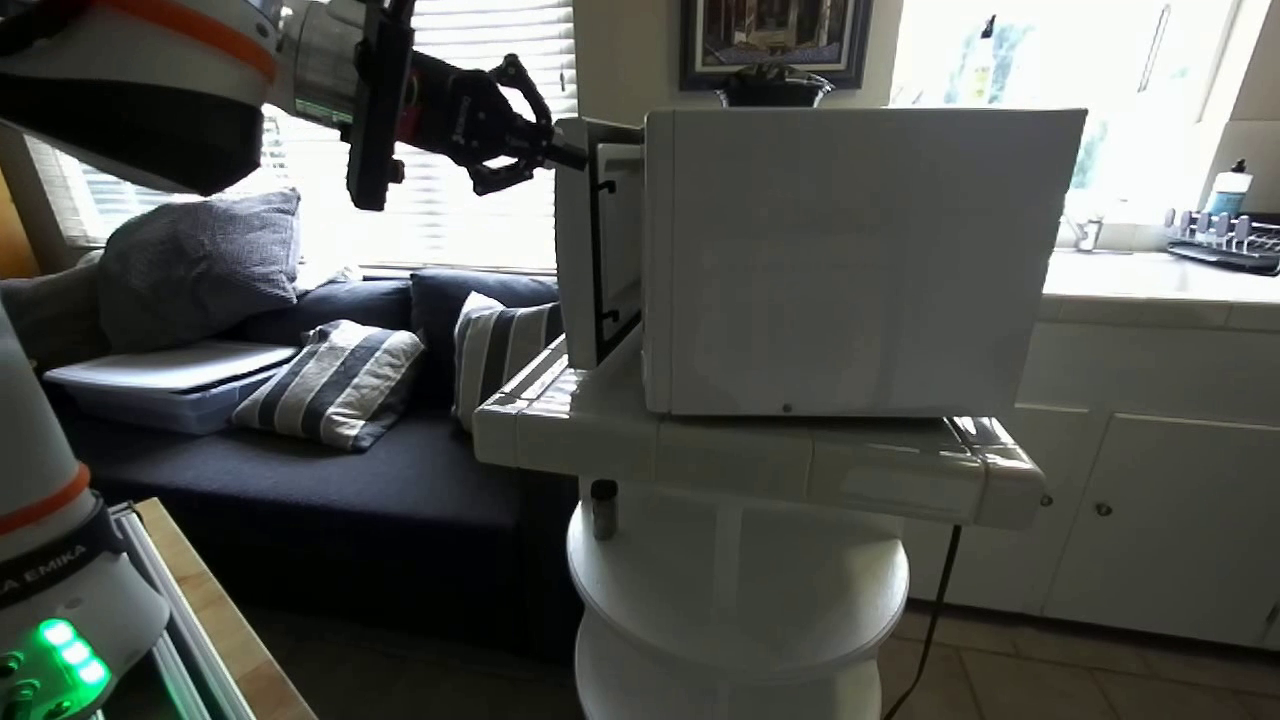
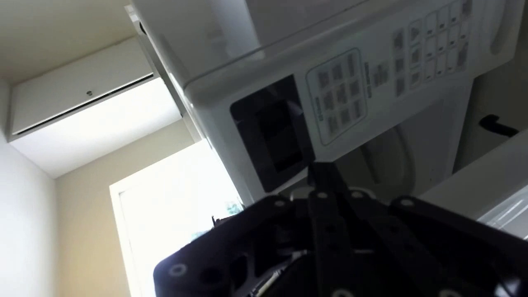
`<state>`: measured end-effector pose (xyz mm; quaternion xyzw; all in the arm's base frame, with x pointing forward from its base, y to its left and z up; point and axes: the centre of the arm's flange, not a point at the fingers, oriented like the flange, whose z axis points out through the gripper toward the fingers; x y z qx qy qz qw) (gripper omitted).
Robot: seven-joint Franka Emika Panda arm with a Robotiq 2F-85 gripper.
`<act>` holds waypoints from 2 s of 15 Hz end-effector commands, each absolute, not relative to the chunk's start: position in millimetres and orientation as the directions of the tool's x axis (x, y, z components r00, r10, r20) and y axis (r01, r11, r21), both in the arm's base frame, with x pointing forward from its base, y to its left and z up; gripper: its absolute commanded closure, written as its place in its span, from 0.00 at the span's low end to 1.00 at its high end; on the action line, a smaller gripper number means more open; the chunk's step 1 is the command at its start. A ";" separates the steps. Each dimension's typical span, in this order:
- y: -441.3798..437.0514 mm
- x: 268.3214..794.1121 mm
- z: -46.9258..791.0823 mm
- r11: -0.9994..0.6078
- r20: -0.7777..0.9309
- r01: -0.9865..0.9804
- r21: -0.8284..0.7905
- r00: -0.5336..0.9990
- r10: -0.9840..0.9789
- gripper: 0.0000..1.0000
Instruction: Open the microwave.
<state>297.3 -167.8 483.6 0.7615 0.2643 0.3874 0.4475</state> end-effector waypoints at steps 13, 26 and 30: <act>-131.2 297.5 469.9 -0.348 0.331 0.002 0.937 0.311 0.891 1.00; -97.4 249.6 477.1 -0.464 0.467 0.327 0.824 0.072 0.881 1.00; -114.6 267.7 482.1 -0.581 0.517 0.346 0.737 0.266 0.814 1.00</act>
